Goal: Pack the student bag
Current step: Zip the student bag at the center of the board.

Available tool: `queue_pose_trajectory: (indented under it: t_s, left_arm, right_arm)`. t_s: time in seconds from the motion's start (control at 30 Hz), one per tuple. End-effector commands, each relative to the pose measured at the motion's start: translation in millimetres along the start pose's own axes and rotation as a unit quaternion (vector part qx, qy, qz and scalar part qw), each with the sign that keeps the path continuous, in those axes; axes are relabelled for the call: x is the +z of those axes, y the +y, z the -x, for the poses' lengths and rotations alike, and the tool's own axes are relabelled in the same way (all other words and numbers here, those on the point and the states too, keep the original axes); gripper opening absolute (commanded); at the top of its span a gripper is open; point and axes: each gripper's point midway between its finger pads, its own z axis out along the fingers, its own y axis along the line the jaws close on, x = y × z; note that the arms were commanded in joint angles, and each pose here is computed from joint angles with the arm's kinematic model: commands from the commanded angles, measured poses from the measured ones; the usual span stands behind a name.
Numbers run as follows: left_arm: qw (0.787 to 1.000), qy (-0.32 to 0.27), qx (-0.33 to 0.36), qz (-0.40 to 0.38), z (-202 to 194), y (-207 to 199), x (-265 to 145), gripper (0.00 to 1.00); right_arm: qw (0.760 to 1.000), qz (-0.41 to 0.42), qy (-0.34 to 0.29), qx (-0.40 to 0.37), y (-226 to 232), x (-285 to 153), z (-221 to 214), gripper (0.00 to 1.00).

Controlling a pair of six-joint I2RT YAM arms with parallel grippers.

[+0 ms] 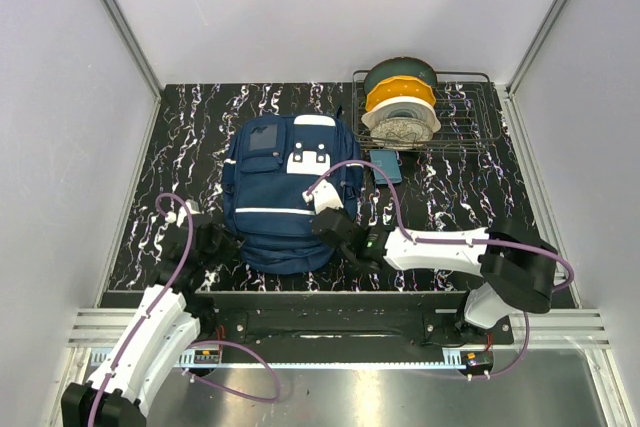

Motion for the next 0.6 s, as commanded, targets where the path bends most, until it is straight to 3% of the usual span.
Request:
queue_pose_trajectory:
  t_s: [0.0, 0.3, 0.57]
  left_arm:
    - [0.986, 0.011, -0.011, -0.169, 11.1, -85.7, -28.4, 0.00]
    - [0.985, 0.009, -0.008, -0.174, 12.6, -90.0, -31.4, 0.00]
    - [0.984, 0.008, -0.010, -0.176, 12.2, -89.8, -34.0, 0.00]
  right_arm:
    - [0.990, 0.080, -0.091, 0.068, 48.3, -13.0, 66.2, 0.00]
    - [0.985, 0.145, -0.068, 0.070, 89.9, -13.8, 59.4, 0.00]
    - [0.990, 0.088, -0.100, 0.054, 58.2, -18.4, 65.7, 0.00]
